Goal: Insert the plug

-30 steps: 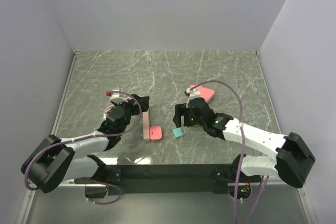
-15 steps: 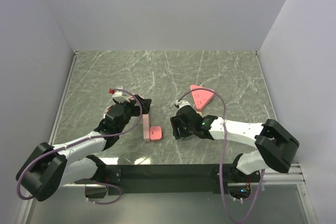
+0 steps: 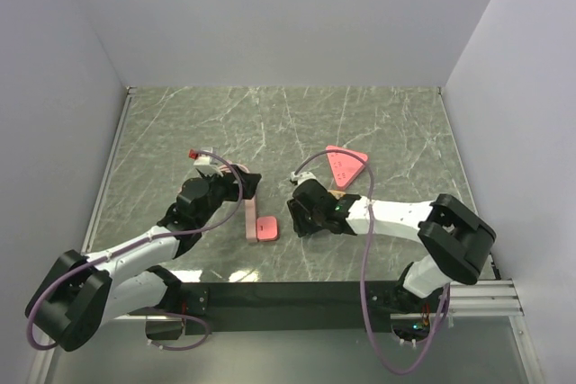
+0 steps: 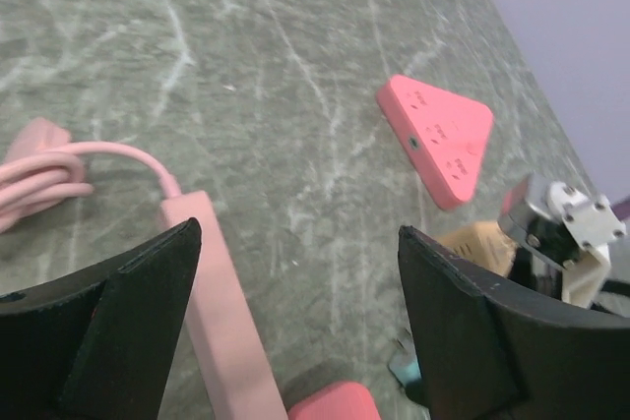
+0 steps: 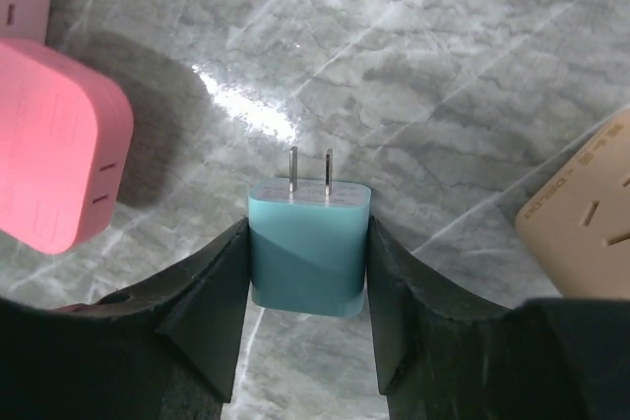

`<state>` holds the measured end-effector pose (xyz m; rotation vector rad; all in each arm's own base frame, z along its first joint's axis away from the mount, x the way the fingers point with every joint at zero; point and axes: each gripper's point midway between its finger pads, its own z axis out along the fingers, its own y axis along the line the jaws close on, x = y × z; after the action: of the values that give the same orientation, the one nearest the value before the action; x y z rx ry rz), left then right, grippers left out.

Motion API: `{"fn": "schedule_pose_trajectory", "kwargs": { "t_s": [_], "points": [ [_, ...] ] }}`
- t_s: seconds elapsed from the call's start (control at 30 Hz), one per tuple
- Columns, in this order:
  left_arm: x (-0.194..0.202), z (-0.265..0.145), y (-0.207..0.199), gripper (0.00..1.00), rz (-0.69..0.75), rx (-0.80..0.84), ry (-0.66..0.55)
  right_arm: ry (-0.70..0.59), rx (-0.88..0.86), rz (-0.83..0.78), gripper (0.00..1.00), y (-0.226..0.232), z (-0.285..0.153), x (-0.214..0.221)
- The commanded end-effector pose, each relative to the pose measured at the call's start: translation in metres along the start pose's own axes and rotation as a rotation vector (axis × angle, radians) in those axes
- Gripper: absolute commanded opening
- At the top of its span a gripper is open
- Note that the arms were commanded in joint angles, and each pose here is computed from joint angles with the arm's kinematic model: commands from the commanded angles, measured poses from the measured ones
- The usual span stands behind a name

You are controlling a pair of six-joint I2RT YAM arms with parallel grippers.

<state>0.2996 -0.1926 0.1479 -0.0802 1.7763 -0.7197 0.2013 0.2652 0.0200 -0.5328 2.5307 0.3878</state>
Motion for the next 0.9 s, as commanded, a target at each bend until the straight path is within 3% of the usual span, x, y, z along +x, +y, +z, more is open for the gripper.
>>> {"fn": "schedule_pose_trajectory", "kwargs": {
  "t_s": [0.0,0.1,0.17,0.23,0.57,0.87],
  "points": [
    [-0.013,-0.007,-0.041,0.86,0.023,0.199,0.032,-0.105,-0.049,-0.084,0.27,0.014,-0.020,-0.033],
    [-0.007,-0.021,-0.069,0.85,0.016,0.349,0.105,-0.198,-0.128,-0.176,0.22,0.025,-0.049,-0.050],
    [-0.002,-0.029,-0.079,0.85,0.011,0.407,0.144,-0.263,-0.175,-0.259,0.12,0.034,-0.071,-0.059],
    [0.004,-0.041,-0.091,0.85,0.008,0.487,0.184,-0.292,-0.208,-0.320,0.08,0.041,-0.083,-0.059],
    [0.017,-0.075,-0.130,0.84,-0.074,0.776,0.299,-0.426,-0.336,-0.484,0.06,0.075,-0.128,-0.064],
    [0.038,-0.079,-0.136,0.77,-0.086,0.805,0.399,-0.422,-0.252,-0.527,0.05,0.070,-0.123,-0.064]
  ]
}}
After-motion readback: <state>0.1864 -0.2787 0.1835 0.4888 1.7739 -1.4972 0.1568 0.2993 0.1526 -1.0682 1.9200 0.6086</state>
